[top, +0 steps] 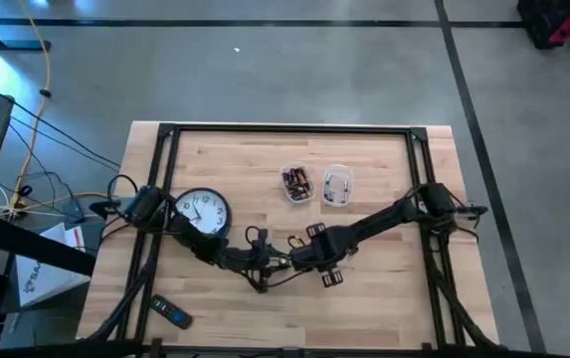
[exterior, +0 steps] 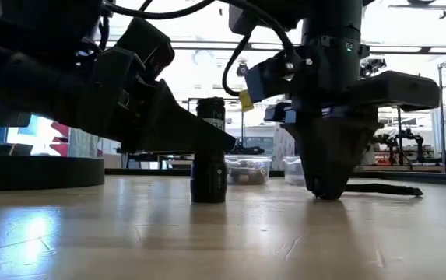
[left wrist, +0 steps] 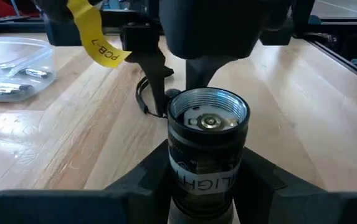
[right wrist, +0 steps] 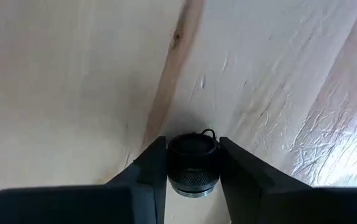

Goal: Insert battery
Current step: Close the lid of the black flashlight

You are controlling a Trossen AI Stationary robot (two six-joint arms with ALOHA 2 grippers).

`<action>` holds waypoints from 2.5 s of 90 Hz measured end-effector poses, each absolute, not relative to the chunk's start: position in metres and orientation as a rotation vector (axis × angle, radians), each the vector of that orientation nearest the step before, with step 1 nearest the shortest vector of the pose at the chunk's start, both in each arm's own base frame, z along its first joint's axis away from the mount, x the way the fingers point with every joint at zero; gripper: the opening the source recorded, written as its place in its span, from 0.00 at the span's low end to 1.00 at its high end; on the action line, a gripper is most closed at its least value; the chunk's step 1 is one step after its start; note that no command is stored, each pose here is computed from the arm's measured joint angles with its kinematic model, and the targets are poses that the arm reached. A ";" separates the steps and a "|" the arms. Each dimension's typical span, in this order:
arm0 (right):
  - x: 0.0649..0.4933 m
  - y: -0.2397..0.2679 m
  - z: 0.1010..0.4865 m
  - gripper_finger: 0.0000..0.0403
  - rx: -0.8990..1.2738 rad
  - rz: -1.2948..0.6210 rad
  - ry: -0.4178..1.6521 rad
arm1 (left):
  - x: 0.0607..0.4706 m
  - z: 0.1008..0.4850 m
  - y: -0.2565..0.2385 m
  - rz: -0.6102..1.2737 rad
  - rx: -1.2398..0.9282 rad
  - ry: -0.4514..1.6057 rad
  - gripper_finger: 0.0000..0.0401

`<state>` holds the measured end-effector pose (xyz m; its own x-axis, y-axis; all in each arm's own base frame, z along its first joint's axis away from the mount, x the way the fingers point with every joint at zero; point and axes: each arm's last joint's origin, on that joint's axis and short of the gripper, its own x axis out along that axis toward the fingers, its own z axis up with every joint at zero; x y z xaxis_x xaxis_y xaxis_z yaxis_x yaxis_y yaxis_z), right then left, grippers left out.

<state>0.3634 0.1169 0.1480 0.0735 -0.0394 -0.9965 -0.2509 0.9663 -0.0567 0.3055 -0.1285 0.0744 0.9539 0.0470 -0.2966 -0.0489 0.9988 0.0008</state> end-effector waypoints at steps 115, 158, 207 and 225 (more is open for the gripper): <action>0.304 0.088 0.146 0.21 0.007 0.296 0.156 | 0.358 0.081 -0.116 0.018 0.015 0.254 0.26; 0.299 0.073 0.133 0.21 -0.030 0.401 0.137 | 0.360 0.082 -0.119 -0.066 0.049 0.260 0.26; 0.304 0.073 0.113 0.21 -0.007 0.450 0.111 | 0.361 0.083 -0.119 -0.063 0.050 0.255 0.26; 0.301 0.065 0.113 0.21 -0.005 0.426 0.112 | 0.361 0.083 -0.119 -0.062 0.051 0.259 0.26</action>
<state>0.3013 0.0646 0.1133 0.9047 0.4118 -0.1094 -0.4124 0.9108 0.0186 0.3612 -0.1185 0.0826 0.9648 -0.0547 -0.2572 0.0678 0.9968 0.0421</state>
